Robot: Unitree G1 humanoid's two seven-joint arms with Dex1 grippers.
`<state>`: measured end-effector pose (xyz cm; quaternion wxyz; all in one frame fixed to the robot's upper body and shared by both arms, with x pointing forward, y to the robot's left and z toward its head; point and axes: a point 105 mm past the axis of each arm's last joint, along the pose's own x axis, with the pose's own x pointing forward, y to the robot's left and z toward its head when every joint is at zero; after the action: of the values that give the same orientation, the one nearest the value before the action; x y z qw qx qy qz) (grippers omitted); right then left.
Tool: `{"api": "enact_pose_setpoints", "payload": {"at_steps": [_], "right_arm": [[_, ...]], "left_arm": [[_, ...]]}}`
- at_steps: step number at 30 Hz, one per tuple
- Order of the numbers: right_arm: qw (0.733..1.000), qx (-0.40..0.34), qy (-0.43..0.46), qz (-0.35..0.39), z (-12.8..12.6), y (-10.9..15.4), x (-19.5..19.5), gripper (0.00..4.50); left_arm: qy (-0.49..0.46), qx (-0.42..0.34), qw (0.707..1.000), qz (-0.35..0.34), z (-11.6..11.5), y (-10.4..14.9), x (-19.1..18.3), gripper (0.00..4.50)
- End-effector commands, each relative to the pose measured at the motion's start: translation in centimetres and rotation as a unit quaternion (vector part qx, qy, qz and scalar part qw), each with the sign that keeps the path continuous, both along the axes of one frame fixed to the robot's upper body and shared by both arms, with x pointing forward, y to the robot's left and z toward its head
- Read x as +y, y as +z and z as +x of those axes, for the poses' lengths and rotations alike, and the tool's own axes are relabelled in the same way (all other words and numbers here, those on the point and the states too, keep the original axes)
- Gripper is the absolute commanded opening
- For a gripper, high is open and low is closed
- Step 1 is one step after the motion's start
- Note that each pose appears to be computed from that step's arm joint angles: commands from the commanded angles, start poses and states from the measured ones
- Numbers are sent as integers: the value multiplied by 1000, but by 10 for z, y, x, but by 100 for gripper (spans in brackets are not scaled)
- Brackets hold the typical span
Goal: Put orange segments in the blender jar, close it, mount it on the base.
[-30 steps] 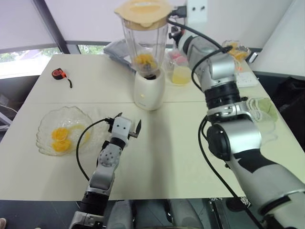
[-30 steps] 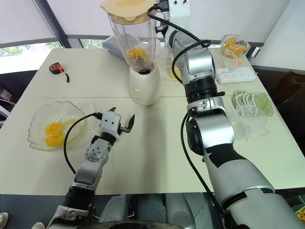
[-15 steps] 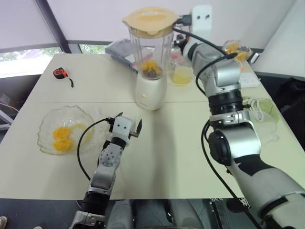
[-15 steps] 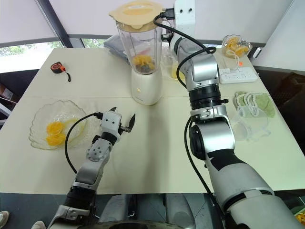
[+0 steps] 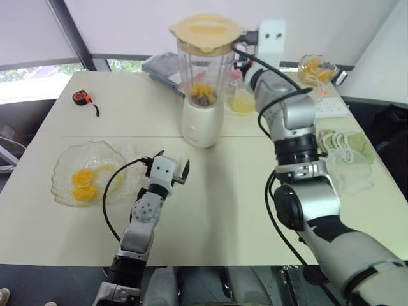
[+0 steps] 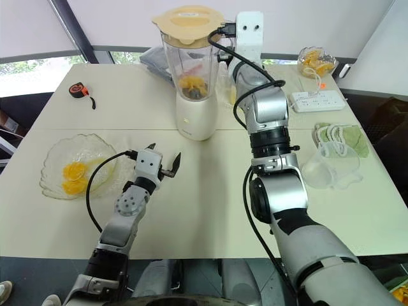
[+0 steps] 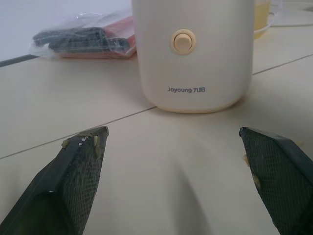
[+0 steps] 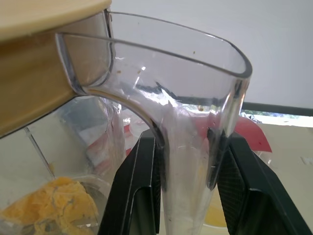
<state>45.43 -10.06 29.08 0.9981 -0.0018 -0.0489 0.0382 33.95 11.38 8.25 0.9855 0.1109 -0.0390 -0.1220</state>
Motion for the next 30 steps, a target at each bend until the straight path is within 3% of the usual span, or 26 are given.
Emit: {"api": "enact_pose_setpoints", "payload": {"at_steps": [1, 8, 15, 24, 30], "right_arm": [[1000, -7, -2, 4, -5, 2, 0, 97], [1000, -4, 7, 2, -7, 1, 0, 97], [1000, -4, 16, -2, -8, 1, 1, 439], [999, -8, 25, -18, -16, 2, -4, 446], [996, 1, 79, -45, -54, -17, -15, 446]], "left_arm": [[-1, -16, 1000, -1, -2, 8, 0, 447], [-6, -14, 1000, -1, -1, 7, -2, 447], [-7, -12, 1000, -2, -2, 5, -2, 450], [-8, -9, 1000, -3, -4, 5, -3, 450], [-67, -2, 998, -18, -13, 18, 0, 450]]}}
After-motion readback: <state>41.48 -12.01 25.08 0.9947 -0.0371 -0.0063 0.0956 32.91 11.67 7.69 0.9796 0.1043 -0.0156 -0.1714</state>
